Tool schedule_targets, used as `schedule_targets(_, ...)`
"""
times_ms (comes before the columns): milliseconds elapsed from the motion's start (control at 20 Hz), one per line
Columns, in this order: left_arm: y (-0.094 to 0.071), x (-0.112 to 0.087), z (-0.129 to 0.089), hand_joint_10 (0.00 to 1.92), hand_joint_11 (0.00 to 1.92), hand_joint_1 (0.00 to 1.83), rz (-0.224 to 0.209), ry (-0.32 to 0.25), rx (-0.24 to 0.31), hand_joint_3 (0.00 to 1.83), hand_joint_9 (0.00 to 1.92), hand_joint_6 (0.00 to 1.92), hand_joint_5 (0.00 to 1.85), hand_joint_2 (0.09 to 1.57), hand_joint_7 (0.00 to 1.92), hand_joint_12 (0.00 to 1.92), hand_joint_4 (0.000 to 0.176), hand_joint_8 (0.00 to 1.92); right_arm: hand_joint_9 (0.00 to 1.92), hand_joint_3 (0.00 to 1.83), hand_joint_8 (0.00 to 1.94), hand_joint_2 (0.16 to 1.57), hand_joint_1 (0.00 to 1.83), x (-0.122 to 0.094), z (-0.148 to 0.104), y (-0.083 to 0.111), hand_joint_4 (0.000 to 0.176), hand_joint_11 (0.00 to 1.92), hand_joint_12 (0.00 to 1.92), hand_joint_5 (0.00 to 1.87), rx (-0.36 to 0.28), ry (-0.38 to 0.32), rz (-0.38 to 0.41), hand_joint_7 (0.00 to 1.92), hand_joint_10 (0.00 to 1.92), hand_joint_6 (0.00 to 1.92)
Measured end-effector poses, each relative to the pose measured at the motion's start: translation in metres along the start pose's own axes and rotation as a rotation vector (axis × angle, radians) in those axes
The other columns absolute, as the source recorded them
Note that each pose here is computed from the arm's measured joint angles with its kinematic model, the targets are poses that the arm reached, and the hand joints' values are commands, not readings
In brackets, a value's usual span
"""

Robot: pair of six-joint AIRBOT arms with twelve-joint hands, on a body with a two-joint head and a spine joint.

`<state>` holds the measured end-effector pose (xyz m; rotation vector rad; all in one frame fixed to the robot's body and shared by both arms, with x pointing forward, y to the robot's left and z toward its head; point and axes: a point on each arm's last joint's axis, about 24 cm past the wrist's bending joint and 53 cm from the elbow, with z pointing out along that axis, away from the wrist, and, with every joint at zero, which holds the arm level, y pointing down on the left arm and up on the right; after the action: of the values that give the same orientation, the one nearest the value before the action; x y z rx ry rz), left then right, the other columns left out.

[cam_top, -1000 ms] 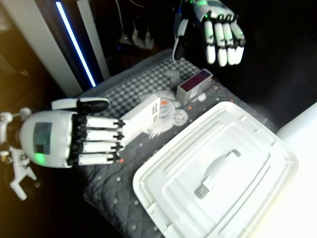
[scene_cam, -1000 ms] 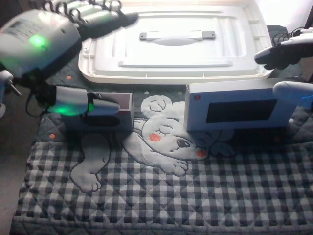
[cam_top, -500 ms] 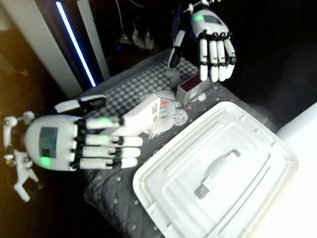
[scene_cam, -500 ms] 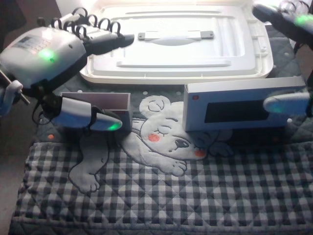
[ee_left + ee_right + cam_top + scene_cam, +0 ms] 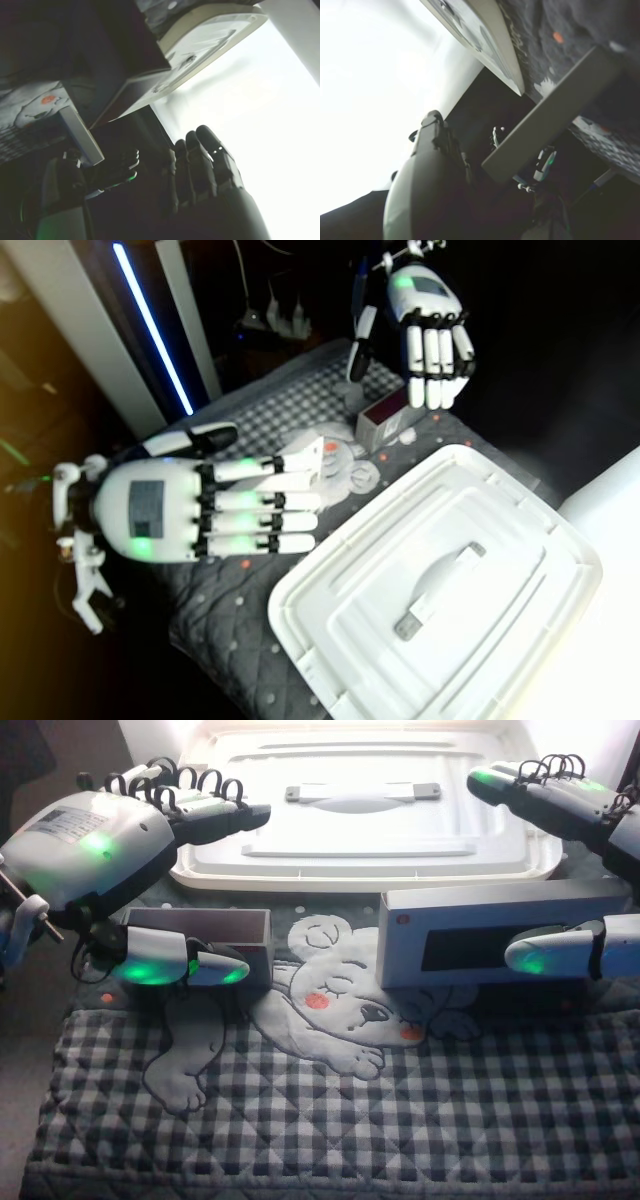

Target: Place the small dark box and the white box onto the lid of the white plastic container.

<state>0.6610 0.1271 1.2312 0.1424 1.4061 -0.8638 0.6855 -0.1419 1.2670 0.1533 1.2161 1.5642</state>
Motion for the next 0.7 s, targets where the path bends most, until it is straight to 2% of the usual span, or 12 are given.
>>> schedule_targets(50,0.0,0.0,0.0,0.03,0.0,0.74,-0.003,-0.001,0.0,0.0,0.39,0.02,0.38,0.89,0.4,1.45,0.0,0.02,0.0,0.0,0.0,0.85,0.49,0.002,0.0,-0.001,0.176,0.01,0.0,0.0,0.003,0.005,0.001,0.0,0.0,0.0)
schedule_targets(100,0.0,0.002,0.0,0.04,0.0,0.73,-0.004,0.001,0.001,0.0,0.42,0.02,0.38,0.89,0.41,1.45,0.0,0.02,0.0,0.0,0.0,0.83,0.5,0.004,0.001,-0.001,0.176,0.03,0.01,0.0,0.003,0.006,0.004,0.0,0.0,0.0)
schedule_targets(150,0.0,0.003,0.0,0.05,0.01,0.7,-0.011,0.0,-0.001,0.0,0.47,0.01,0.39,0.88,0.45,1.49,0.0,0.02,0.0,0.0,0.0,0.85,0.41,0.004,0.001,-0.001,0.164,0.06,0.03,0.0,0.003,0.009,0.003,0.0,0.0,0.0)
schedule_targets(250,0.001,0.006,-0.001,0.04,0.03,0.63,-0.01,0.009,-0.002,0.0,0.47,0.03,0.44,0.86,0.44,1.51,0.0,0.0,0.0,0.0,0.0,0.86,0.39,0.005,0.001,-0.002,0.138,0.05,0.03,0.0,0.004,0.011,0.002,0.01,0.0,0.0)
schedule_targets(300,0.002,0.006,-0.001,0.04,0.03,0.64,-0.011,0.009,-0.004,0.0,0.48,0.03,0.47,0.85,0.45,1.53,0.0,0.0,0.0,0.0,0.0,0.87,0.37,0.005,0.001,-0.002,0.134,0.03,0.02,0.0,0.004,0.011,0.002,0.0,0.0,0.0)
schedule_targets(350,0.002,0.007,-0.001,0.05,0.0,0.64,-0.012,0.011,-0.004,0.0,0.49,0.02,0.45,0.85,0.48,1.62,0.0,0.01,0.0,0.01,0.0,0.88,0.46,0.006,0.002,-0.003,0.147,0.0,0.01,0.0,0.007,0.01,0.004,0.0,0.0,0.0)
schedule_targets(400,0.003,0.008,-0.001,0.05,0.0,0.63,-0.015,0.012,-0.005,0.0,0.51,0.02,0.45,0.86,0.51,1.69,0.0,0.02,0.0,0.0,0.0,0.88,0.48,0.006,0.001,-0.004,0.143,0.02,0.02,0.0,0.008,0.01,0.004,0.01,0.0,0.0)
schedule_targets(550,0.002,0.015,0.001,0.07,0.03,0.6,-0.029,0.024,0.0,0.0,0.54,0.02,0.47,0.86,0.56,1.69,0.0,0.02,0.01,0.0,0.01,0.89,0.4,0.009,0.003,-0.005,0.077,0.01,0.02,0.05,0.007,0.014,0.008,0.05,0.0,0.01)
schedule_targets(600,0.003,0.016,0.001,0.07,0.07,0.62,-0.035,0.026,-0.002,0.0,0.57,0.02,0.49,0.85,0.58,1.65,0.0,0.02,0.0,0.0,0.0,0.88,0.43,0.01,0.003,-0.005,0.094,0.0,0.0,0.05,0.008,0.017,0.008,0.03,0.0,0.01)
schedule_targets(650,0.006,0.019,0.001,0.07,0.08,0.59,-0.043,0.031,-0.007,0.0,0.56,0.02,0.5,0.83,0.58,1.6,0.0,0.01,0.01,0.01,0.01,0.91,0.42,0.01,0.003,-0.005,0.093,0.0,0.0,0.07,0.008,0.015,0.011,0.05,0.0,0.02)
schedule_targets(700,0.007,0.021,0.001,0.07,0.08,0.61,-0.056,0.036,-0.012,0.0,0.57,0.02,0.51,0.81,0.59,1.6,0.0,0.01,0.04,0.01,0.01,0.93,0.43,0.01,0.003,-0.006,0.107,0.03,0.02,0.11,0.009,0.014,0.015,0.09,0.01,0.01)
